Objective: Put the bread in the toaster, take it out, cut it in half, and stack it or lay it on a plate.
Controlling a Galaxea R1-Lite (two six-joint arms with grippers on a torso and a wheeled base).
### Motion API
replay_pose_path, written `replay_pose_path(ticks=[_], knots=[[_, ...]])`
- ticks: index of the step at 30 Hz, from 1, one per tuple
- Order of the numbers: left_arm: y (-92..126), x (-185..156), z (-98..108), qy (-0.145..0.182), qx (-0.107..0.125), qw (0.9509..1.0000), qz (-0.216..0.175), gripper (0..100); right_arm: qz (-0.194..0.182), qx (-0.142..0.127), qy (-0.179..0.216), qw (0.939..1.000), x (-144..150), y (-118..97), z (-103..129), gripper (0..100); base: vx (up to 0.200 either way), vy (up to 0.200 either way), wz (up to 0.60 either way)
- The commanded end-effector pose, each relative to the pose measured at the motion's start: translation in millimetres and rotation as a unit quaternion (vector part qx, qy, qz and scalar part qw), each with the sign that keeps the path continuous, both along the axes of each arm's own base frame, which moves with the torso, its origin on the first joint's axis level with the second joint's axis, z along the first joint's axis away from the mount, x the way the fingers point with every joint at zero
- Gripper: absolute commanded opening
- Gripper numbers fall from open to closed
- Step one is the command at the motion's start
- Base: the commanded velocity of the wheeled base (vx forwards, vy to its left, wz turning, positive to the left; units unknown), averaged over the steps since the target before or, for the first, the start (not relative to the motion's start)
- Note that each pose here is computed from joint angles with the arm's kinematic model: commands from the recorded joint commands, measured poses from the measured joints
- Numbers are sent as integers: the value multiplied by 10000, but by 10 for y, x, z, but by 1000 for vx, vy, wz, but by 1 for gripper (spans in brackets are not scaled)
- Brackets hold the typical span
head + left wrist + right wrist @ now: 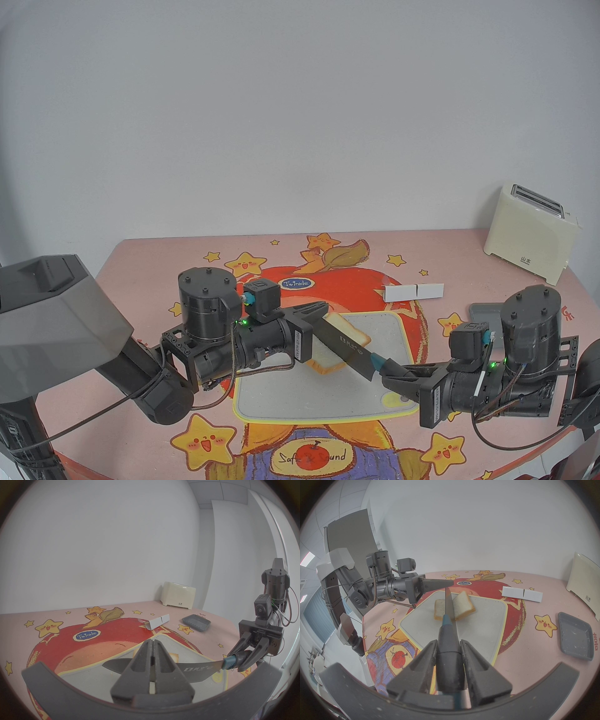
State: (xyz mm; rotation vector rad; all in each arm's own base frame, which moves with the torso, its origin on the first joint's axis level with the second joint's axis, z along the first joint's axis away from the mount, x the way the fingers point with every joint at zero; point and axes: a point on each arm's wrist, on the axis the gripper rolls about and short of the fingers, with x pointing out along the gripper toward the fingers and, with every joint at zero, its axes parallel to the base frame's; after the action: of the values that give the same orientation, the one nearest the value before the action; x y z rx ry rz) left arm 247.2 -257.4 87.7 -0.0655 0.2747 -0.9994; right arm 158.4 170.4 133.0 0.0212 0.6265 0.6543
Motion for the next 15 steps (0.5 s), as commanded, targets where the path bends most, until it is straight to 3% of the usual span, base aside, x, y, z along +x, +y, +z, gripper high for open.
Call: replay_pose_path(ticks=[1,15], knots=[[-13,12,-5,6,1,10000,-2,0,7,-6,-6,10000,-10,-10,-5,0,0,0,0],[-11,-15,182,-198,-199,9996,-41,0,33,-144,117,9998,-26,-17,-78,0,0,0,0]])
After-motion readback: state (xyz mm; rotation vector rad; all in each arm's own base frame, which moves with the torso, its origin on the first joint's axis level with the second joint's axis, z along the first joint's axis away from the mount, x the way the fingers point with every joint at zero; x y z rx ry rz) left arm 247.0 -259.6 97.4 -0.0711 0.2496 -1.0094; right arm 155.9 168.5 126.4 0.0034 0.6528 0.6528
